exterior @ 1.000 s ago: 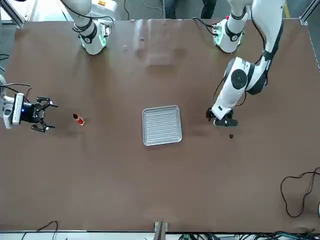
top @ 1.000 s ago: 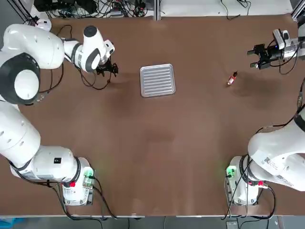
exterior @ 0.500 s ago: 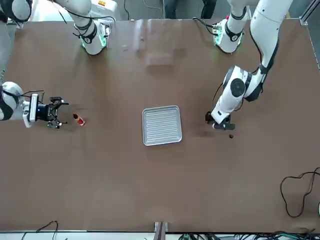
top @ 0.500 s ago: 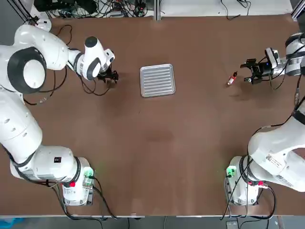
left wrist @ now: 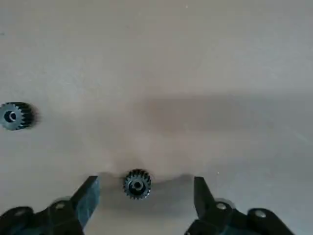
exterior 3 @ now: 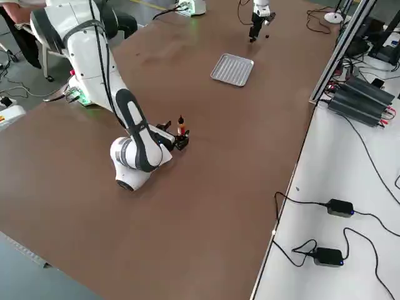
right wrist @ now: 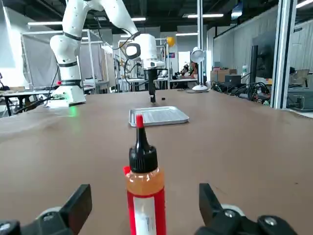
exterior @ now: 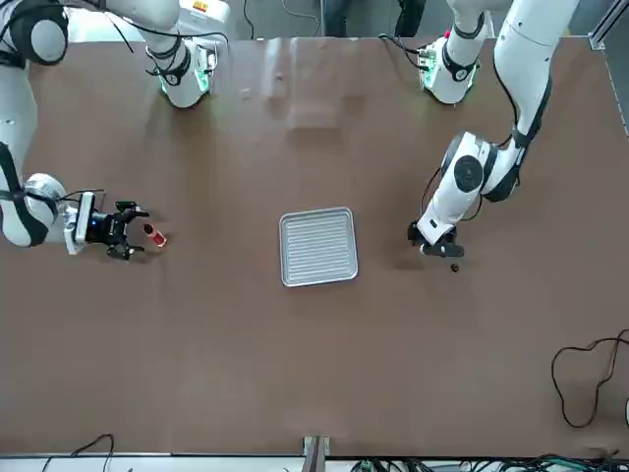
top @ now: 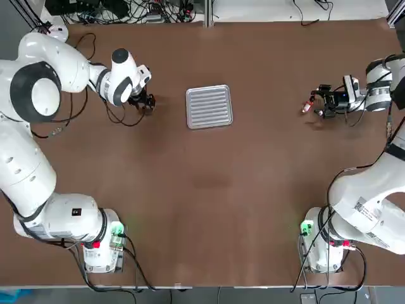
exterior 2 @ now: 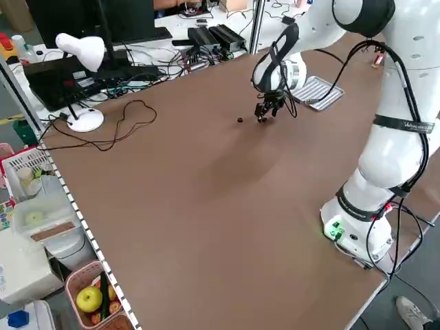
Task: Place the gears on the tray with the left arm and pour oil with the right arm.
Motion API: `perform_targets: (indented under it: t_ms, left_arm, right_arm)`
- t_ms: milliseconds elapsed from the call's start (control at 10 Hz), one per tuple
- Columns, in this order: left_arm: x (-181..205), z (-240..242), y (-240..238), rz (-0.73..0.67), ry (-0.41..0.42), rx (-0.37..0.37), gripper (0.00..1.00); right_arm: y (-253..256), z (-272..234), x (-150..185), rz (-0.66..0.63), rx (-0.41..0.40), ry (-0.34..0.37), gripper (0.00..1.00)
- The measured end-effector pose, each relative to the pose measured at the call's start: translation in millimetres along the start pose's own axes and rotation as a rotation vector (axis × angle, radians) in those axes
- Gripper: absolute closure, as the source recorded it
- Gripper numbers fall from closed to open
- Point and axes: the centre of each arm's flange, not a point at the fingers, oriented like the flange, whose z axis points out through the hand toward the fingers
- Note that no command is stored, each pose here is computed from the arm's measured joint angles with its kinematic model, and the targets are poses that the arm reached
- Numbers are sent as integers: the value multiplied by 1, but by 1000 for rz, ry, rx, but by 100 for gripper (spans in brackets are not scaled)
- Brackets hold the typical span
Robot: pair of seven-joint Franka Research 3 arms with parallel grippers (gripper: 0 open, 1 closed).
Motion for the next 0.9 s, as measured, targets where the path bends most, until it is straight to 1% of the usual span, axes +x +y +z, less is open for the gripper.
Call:
perform_targets:
  t_ms: [100, 200, 300, 400, 500, 600, 700, 800, 900]
  left_arm:
    - [0, 1, 0, 0, -2, 0, 19]
    - [-1, 2, 0, 1, -3, 1, 20]
    - [-1, 3, 0, 1, -5, 1, 24]
    - [-1, 3, -1, 0, -5, 1, 31]
    - [0, 2, -3, -2, -4, 2, 38]
    - [1, 1, -3, -3, -1, 2, 45]
    - [1, 1, -3, -3, 1, 2, 52]
    - [2, 0, -4, -5, 2, 3, 56]
    - [2, -1, -6, -7, 3, 4, 64]
  right_arm:
    - [0, 6, -7, 7, 0, 11, 4]
    - [1, 8, -10, 9, -1, 15, 6]
    - [2, 8, -11, 9, -6, 17, 10]
    - [2, 8, -10, 6, -10, 19, 15]
    - [3, 7, -10, 4, -12, 19, 30]
    - [4, 7, -9, 1, -13, 18, 41]
    - [5, 6, -9, -1, -13, 17, 47]
    - [5, 6, -9, -2, -16, 18, 48]
    - [6, 7, -8, -4, -18, 21, 50]
